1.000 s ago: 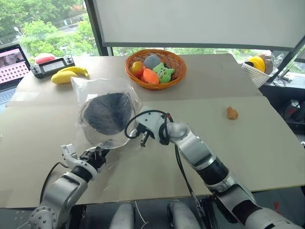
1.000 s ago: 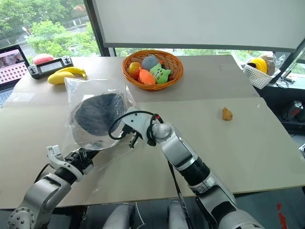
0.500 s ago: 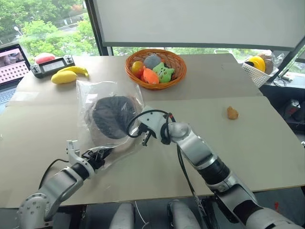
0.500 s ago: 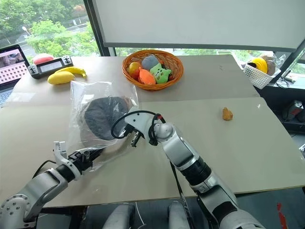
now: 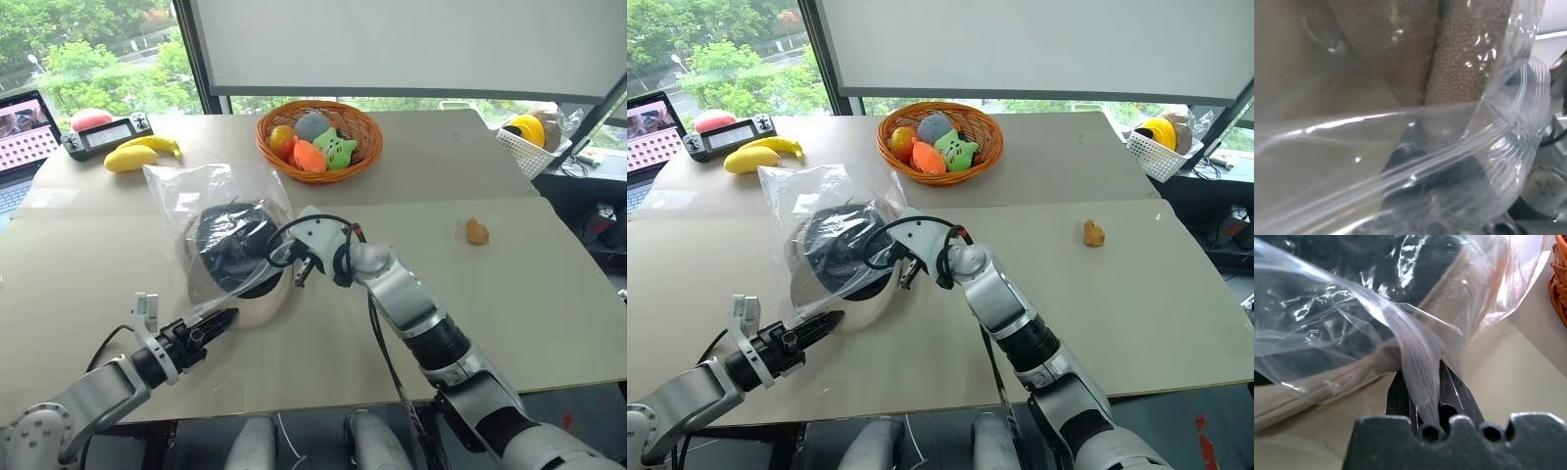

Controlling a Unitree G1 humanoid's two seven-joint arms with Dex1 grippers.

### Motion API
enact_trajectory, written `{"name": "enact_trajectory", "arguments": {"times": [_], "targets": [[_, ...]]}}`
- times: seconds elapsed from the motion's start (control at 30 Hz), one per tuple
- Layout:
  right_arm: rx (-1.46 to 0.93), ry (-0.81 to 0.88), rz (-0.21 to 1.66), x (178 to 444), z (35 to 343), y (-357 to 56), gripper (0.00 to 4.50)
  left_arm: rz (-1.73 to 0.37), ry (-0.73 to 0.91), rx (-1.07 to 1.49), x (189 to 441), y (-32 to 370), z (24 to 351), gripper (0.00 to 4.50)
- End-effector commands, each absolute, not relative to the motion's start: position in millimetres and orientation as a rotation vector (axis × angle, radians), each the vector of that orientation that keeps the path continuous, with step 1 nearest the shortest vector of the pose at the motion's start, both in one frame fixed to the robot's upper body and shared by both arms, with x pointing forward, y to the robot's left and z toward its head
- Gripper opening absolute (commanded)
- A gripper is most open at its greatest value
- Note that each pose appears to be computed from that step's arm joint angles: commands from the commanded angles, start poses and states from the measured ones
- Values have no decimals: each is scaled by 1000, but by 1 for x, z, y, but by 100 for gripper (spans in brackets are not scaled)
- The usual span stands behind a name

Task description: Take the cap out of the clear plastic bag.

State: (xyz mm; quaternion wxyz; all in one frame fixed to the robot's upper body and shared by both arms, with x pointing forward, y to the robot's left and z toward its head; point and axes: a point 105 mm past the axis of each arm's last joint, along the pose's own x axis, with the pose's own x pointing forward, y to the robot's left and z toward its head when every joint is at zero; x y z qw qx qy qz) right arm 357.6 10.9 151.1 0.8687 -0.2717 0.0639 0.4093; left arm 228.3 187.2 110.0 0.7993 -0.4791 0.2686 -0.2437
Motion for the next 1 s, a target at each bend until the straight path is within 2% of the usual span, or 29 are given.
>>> {"name": "enact_trajectory", "arguments": {"times": [0.03,0.13,0.3,0.67,0.83,1.0], "targets": [[-563,49,818,362,172,12,0,-768,712,-956,197,164,118,3],[-561,52,820,361,170,12,0,-843,815,-917,179,162,116,3],[-559,56,820,361,169,11,0,-906,888,-880,169,167,122,3],[-564,51,838,360,169,14,0,-1144,1017,-723,163,192,191,3],[-571,45,855,360,169,18,0,-1330,966,-707,169,188,238,3],[-576,43,857,361,169,18,0,-1435,881,-723,183,184,264,3]]}}
